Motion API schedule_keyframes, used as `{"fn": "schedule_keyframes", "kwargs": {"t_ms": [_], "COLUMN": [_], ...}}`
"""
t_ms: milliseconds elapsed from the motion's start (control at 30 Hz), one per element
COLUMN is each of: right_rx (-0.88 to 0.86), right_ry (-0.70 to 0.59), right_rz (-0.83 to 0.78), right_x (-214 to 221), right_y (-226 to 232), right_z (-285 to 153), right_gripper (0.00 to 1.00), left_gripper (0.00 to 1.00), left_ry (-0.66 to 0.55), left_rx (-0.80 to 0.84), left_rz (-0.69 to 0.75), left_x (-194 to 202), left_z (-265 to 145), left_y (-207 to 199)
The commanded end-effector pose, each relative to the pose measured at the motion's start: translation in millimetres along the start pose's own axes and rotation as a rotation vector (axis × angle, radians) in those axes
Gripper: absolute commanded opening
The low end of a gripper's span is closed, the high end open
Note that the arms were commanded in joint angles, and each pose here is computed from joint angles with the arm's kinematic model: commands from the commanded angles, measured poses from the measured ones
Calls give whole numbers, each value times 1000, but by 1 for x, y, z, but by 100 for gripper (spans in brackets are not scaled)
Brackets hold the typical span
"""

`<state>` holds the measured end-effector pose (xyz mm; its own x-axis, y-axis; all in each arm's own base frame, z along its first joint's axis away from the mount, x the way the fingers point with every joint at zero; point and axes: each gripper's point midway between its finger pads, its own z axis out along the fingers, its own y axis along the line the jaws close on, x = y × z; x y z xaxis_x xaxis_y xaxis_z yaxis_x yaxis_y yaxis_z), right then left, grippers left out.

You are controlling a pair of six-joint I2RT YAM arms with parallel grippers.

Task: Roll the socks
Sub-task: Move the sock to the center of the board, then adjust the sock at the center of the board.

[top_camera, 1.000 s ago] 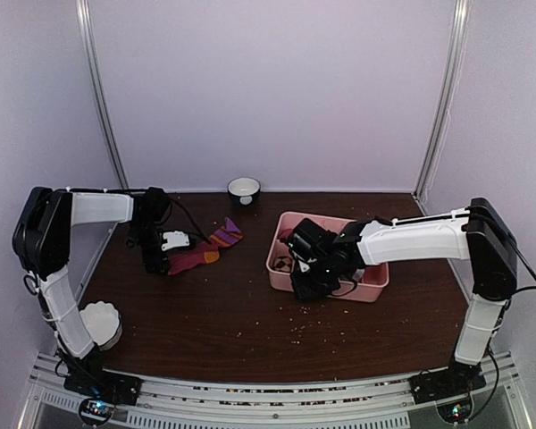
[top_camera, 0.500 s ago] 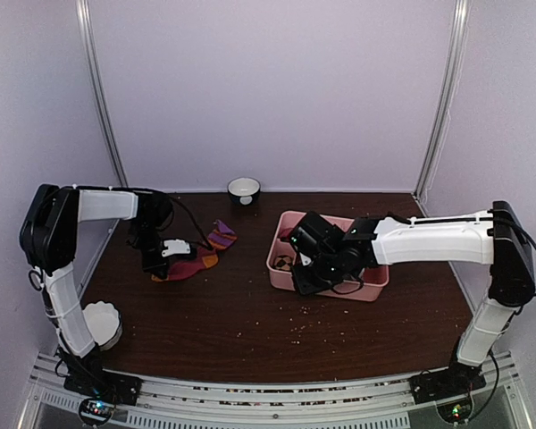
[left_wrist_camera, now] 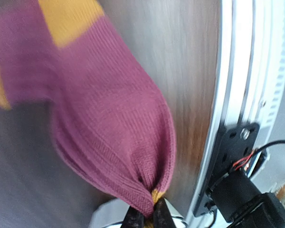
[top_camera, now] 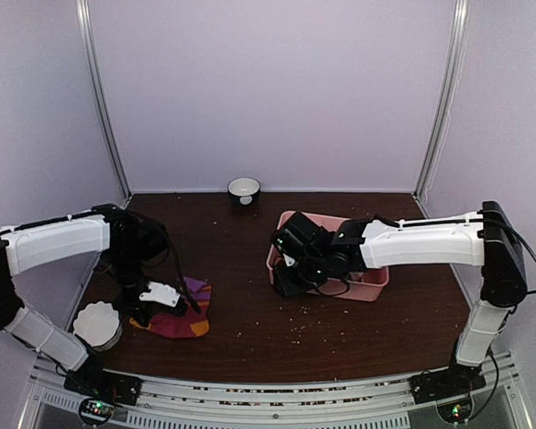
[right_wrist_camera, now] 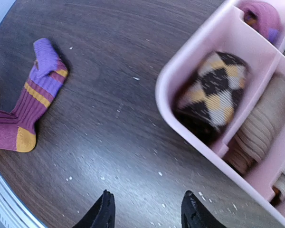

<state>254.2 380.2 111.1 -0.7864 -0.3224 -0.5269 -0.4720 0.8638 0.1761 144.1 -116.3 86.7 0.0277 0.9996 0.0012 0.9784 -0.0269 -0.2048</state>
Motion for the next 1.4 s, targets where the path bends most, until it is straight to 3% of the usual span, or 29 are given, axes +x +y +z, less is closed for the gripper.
{"fn": "schedule_keyframes", "kwargs": {"t_ms": [0, 100, 300, 367, 400, 733, 1000, 1200, 1367], "right_rx": [-73, -115, -93, -80, -79, -35, 119, 177, 224], "right_ry": [-28, -6, -19, -38, -52, -103, -116, -72, -22], "right_rz": [-48, -102, -228, -239, -236, -235, -265, -291, -217], "right_x": [-14, -23, -50, -57, -61, -60, -49, -16, 29], "right_y": [35, 63, 117, 127, 130, 134, 112, 93, 54], "right_z": [20, 39, 79, 91, 96, 140, 155, 149, 132], "right_gripper": [50, 56, 72, 99, 100, 99, 86, 85, 84], "left_gripper": [2, 2, 2, 3, 4, 5, 5, 6, 7], "left_ry": [204, 253, 202, 212, 218, 198, 171, 201, 225], "left_rx": [-33, -92, -161, -176, -188, -175, -249, -384, -456], "left_rz": [4, 8, 42, 45, 44, 22, 29, -13, -32], "left_x": [50, 66, 64, 66, 67, 59, 53, 50, 44], "left_z": [25, 28, 16, 17, 17, 21, 12, 3, -1], "left_y": [-9, -11, -14, -11, -8, -3, 11, 46, 75]}}
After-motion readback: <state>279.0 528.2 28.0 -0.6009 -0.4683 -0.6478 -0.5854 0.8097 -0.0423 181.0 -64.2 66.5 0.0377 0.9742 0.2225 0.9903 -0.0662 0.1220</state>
